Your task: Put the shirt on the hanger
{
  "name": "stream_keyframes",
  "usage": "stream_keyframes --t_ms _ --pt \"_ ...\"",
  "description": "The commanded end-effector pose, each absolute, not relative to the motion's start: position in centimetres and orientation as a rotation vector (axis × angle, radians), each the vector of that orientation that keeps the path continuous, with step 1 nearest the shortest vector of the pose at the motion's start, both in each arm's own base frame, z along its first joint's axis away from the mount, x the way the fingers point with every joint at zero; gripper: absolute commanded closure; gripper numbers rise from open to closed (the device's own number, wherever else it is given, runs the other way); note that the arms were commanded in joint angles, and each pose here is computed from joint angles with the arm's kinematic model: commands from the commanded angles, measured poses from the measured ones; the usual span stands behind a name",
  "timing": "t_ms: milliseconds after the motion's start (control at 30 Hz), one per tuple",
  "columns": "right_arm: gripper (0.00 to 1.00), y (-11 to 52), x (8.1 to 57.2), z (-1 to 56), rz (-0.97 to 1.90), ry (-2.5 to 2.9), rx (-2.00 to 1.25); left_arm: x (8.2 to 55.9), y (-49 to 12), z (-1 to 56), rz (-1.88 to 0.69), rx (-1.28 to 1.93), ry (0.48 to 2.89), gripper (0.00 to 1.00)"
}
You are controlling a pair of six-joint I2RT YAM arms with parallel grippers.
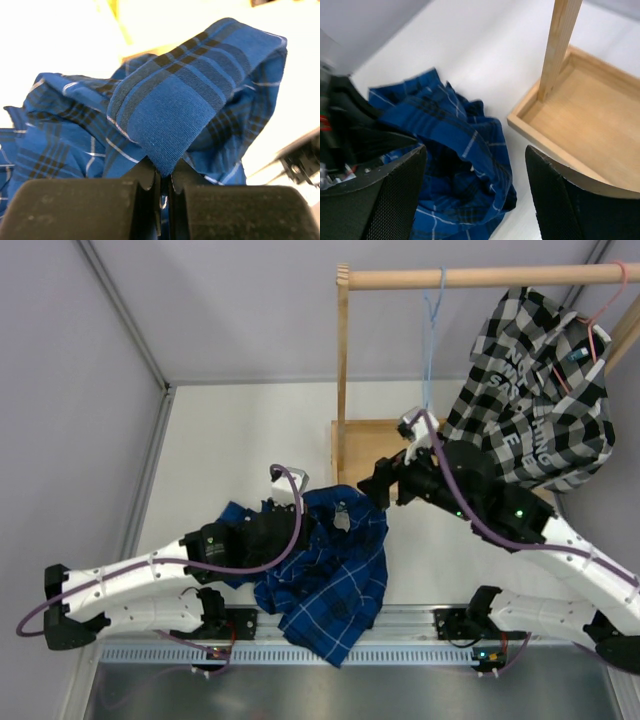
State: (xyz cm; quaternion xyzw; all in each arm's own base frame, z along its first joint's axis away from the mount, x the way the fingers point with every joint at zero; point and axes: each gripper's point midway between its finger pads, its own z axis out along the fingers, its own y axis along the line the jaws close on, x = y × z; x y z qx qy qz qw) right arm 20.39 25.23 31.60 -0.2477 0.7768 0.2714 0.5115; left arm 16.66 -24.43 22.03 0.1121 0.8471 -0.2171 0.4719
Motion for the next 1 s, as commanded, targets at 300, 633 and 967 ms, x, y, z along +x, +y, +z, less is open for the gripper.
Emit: stream_keyframes --t_ms 300,633,967 --pt "0.22 13.2 25.4 45.1 0.042 1.714 -0.331 15.4 -25.6 24.4 -0.649 0.342 2.082 1.00" --pt "0.34 15.5 30.7 43.3 0.185 1.829 -0.301 15.2 -25.7 22.7 -0.632 0.352 2.121 1.00" --pt "0.57 13.8 32.1 42.0 0.078 1.866 -0.220 15.2 -25.3 21.5 -0.616 0.337 2.134 1.00"
